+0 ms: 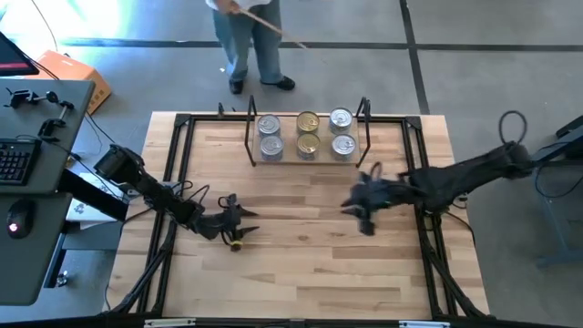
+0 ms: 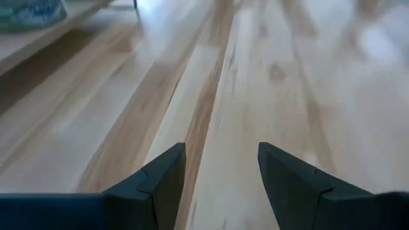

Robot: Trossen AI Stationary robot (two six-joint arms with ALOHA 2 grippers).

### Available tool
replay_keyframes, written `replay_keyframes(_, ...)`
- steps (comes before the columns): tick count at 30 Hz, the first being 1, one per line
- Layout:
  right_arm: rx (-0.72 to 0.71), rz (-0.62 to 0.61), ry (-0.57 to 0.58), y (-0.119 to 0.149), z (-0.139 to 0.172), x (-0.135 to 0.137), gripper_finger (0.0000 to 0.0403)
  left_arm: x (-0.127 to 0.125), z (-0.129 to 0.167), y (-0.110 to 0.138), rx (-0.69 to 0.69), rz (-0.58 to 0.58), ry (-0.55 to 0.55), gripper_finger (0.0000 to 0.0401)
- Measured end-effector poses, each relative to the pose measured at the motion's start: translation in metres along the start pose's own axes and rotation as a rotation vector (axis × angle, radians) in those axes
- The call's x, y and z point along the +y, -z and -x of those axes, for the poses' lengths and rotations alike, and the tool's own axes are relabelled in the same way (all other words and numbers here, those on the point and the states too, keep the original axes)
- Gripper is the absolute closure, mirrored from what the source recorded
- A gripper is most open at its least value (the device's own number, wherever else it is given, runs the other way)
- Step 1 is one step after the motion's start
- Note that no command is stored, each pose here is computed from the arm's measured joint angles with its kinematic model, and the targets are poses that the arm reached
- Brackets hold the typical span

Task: Stack canned seafood by type on shelf
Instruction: Return to Home Position

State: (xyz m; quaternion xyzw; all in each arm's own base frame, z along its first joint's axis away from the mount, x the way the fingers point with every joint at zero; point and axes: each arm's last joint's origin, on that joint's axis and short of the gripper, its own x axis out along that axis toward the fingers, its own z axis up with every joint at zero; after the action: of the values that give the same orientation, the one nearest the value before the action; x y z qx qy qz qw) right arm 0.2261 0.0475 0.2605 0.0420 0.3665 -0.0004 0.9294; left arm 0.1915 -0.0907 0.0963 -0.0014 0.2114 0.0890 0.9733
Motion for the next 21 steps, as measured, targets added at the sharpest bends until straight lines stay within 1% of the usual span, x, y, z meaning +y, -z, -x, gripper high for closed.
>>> replay_keyframes(3, -0.081, -0.062, -0.058, 0.028, 0.023, 0.0, 0.0325, -0.001, 0.001, -0.011, -0.072, 0.056, 0.031, 0.0218)
replay_keyframes(5, -0.134, -0.092, -0.08, 0.043, 0.036, -0.003, 0.0325, 0.001, 0.004, -0.02, -0.105, 0.068, 0.068, 0.0224)
replay_keyframes(10, -0.265, -0.127, -0.128, 0.07, 0.063, -0.014, 0.0325, 0.013, 0.012, -0.046, -0.2, 0.083, 0.118, 0.0239)
replay_keyframes(13, -0.331, -0.131, -0.146, 0.08, 0.076, -0.02, 0.0325, 0.027, 0.02, -0.06, -0.225, 0.078, 0.118, 0.0246)
replay_keyframes(15, -0.366, -0.124, -0.152, 0.084, 0.083, -0.023, 0.0325, 0.038, 0.028, -0.066, -0.219, 0.083, 0.094, 0.025)
replay_keyframes(17, -0.391, -0.122, -0.158, 0.087, 0.09, -0.026, 0.0325, 0.05, 0.036, -0.07, -0.205, 0.087, 0.062, 0.0253)
replay_keyframes(21, -0.438, -0.13, -0.172, 0.09, 0.099, -0.028, 0.0325, 0.067, 0.058, -0.076, -0.224, 0.101, 0.022, 0.0254)
